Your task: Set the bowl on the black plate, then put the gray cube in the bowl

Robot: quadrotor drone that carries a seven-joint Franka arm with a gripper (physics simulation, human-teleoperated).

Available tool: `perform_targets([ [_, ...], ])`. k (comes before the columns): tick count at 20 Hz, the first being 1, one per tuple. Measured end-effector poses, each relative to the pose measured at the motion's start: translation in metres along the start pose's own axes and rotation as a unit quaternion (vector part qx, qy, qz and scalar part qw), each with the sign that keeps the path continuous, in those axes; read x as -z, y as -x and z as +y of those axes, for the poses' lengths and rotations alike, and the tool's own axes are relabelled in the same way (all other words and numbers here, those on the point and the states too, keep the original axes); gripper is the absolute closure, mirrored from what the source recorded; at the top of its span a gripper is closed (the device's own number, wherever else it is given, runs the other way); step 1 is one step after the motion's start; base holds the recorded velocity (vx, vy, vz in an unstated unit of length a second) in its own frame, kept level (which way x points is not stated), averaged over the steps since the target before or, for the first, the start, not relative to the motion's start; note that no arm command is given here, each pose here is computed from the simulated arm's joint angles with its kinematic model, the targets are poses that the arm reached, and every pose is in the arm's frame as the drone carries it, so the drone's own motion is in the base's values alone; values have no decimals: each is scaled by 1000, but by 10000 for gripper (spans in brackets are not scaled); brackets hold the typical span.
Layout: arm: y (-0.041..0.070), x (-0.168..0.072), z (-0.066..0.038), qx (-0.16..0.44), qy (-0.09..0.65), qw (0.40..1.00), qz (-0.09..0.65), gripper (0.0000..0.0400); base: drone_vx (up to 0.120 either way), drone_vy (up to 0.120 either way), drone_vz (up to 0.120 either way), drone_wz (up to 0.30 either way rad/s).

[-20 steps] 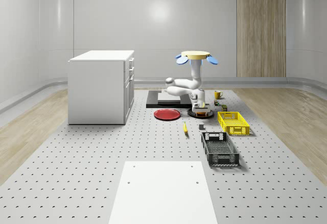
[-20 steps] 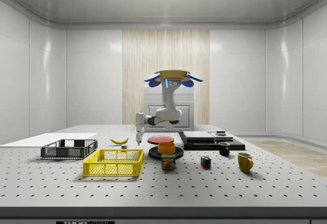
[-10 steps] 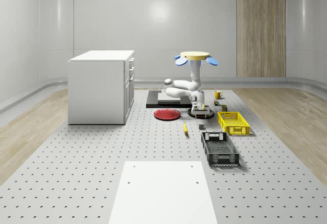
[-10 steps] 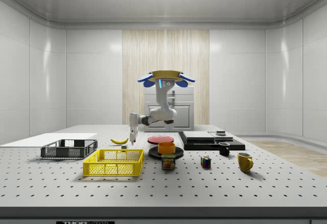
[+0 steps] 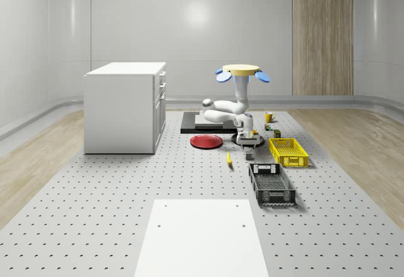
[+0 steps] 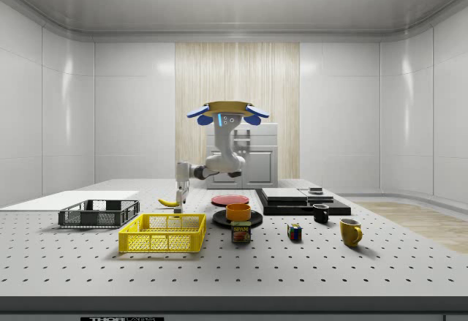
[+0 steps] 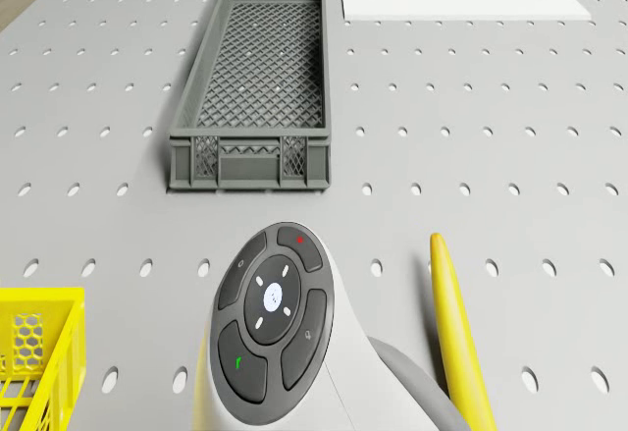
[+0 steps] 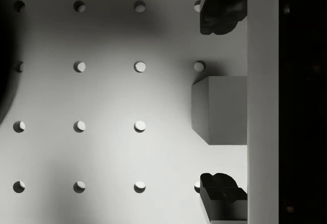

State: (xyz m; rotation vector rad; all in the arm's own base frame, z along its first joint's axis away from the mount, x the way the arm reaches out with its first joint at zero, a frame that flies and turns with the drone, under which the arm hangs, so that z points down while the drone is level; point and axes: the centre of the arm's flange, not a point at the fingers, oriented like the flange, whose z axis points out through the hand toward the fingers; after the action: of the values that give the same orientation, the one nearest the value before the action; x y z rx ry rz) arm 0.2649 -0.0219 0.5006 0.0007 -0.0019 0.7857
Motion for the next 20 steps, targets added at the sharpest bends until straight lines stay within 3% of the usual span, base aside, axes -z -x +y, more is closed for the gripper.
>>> perform_targets([
  [4,0,0,0,0,0,1000,0,0,120,0,0,0],
  [8,0,0,0,0,0,1000,0,0,40,0,0,0],
  [20,1,-32,1,0,0,1000,0,0,0,0,0,0],
])
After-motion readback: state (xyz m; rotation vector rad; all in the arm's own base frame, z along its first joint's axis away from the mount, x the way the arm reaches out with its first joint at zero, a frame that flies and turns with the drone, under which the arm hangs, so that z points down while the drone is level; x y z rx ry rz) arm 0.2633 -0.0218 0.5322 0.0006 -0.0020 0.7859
